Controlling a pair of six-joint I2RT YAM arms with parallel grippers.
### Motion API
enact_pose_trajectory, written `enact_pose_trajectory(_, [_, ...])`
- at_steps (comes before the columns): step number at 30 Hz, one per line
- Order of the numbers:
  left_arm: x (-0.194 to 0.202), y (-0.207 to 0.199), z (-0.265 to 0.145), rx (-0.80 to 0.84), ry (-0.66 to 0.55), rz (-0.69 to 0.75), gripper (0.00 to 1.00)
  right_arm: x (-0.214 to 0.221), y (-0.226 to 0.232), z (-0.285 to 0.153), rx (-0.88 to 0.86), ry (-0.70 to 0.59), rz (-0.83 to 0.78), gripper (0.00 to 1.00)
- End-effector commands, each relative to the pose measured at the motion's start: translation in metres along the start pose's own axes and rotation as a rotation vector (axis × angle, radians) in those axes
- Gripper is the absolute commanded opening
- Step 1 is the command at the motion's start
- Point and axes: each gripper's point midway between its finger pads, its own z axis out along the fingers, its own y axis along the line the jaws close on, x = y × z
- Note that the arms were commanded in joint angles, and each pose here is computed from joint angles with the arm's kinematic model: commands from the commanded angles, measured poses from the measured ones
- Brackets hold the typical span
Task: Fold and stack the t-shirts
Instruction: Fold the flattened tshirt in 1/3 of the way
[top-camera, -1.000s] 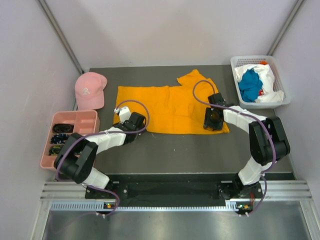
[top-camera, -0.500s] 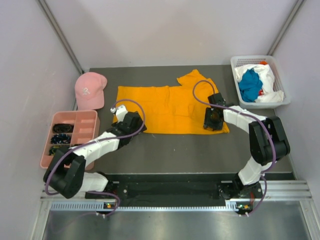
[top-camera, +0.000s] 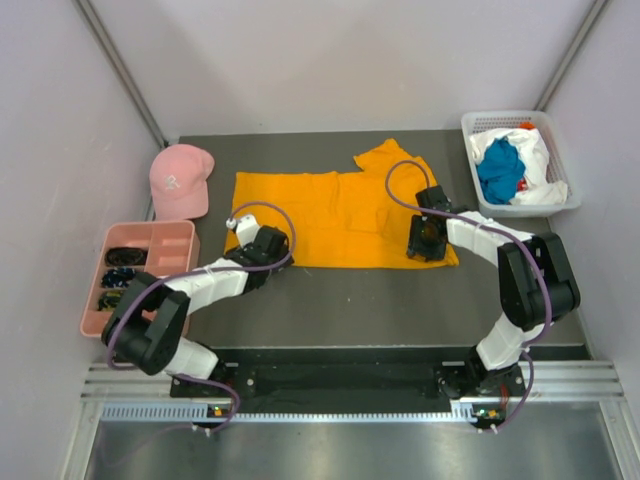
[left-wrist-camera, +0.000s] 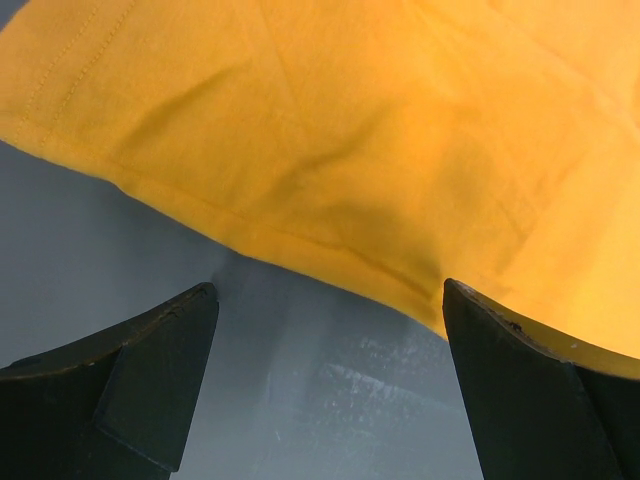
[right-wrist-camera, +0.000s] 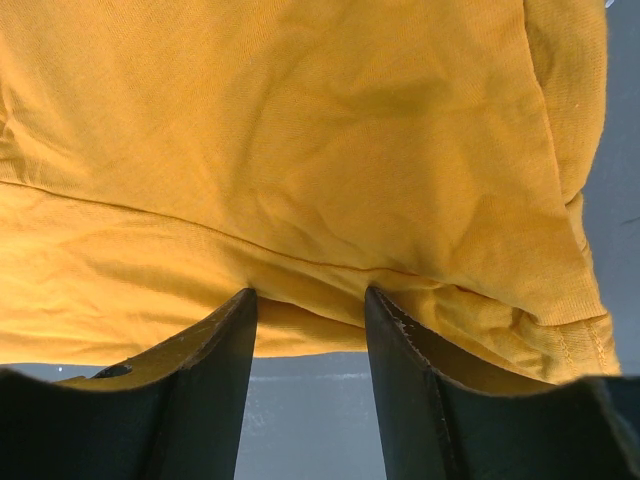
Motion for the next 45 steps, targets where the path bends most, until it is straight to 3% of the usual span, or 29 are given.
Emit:
enact_pose_trajectory(1, [-0.014,-0.007,0.01,-0.026,-0.047,-0.015,0.99,0.003,-0.003,-0.003,0.027,0.018,-0.018,0.48])
enact_pose_trajectory(11, [-0.003,-0.009,0.033,-0.077,-0.024,0.013,0.98,0.007,-0.005,-0.003,0.028,0.021,-0.022,0.48])
enact_pose_trajectory(15, [-0.002,-0.009,0.035,-0.078,-0.017,0.013,0.8,0.007,-0.005,-0.002,0.03,0.022,-0.022,0.48])
enact_pose_trajectory(18, [0.001,-0.008,0.035,-0.082,-0.01,0.021,0.54,0.006,-0.004,-0.001,0.029,0.022,-0.023,0.48])
enact_pose_trajectory(19, [0.001,-0.008,0.035,-0.081,-0.007,0.021,0.24,0.007,-0.005,-0.001,0.031,0.026,-0.024,0.48])
enact_pose_trajectory(21, [0.002,-0.006,0.036,-0.089,-0.004,0.02,0.01,0.007,-0.004,0.001,0.029,0.027,-0.025,0.49])
enact_pose_trajectory(39, [0.015,0.03,0.003,-0.151,0.059,0.05,0.0,0.013,-0.016,-0.012,0.063,-0.003,0.01,0.49])
enact_pose_trajectory(42, [0.017,0.036,0.001,-0.159,0.059,0.055,0.0,0.017,-0.018,-0.012,0.069,0.002,0.013,0.35])
enact_pose_trajectory(43, [0.017,0.035,0.001,-0.156,0.061,0.056,0.0,0.018,-0.019,-0.01,0.073,0.007,0.012,0.21])
enact_pose_trajectory(45, [0.016,0.033,0.002,-0.154,0.062,0.056,0.0,0.021,-0.021,-0.006,0.084,0.02,0.01,0.1])
